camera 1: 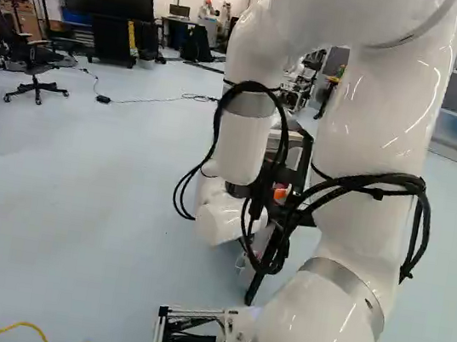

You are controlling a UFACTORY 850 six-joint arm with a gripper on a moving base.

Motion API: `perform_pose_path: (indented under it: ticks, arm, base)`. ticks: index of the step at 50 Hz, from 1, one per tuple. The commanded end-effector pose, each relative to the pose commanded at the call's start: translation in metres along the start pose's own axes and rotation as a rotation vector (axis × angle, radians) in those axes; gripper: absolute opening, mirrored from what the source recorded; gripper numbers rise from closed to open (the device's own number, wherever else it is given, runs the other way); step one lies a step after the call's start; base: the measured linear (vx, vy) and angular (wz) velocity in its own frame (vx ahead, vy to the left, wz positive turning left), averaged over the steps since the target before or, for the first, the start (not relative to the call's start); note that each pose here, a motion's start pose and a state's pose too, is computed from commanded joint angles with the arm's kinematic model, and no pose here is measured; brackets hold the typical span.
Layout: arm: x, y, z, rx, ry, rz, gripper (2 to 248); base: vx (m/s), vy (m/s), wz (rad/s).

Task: Grab a drink from the fridge

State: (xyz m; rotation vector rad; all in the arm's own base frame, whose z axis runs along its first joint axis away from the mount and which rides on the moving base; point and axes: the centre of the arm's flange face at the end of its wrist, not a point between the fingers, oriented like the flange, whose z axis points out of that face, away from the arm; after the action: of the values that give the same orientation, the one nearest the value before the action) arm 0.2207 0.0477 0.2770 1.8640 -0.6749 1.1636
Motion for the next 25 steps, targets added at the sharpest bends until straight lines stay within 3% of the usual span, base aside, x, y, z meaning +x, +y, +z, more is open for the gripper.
perform_pose_path:
  ticks: [18,25]
  arm:
    - [-0.022,0.042,-0.004,0.034,0.028,-0.103,247]
    - [-0.026,0.049,-0.005,0.045,0.036,-0.125,247]
  base:
    - [0.0,0.0,0.0]
    - [0.0,0.0,0.0]
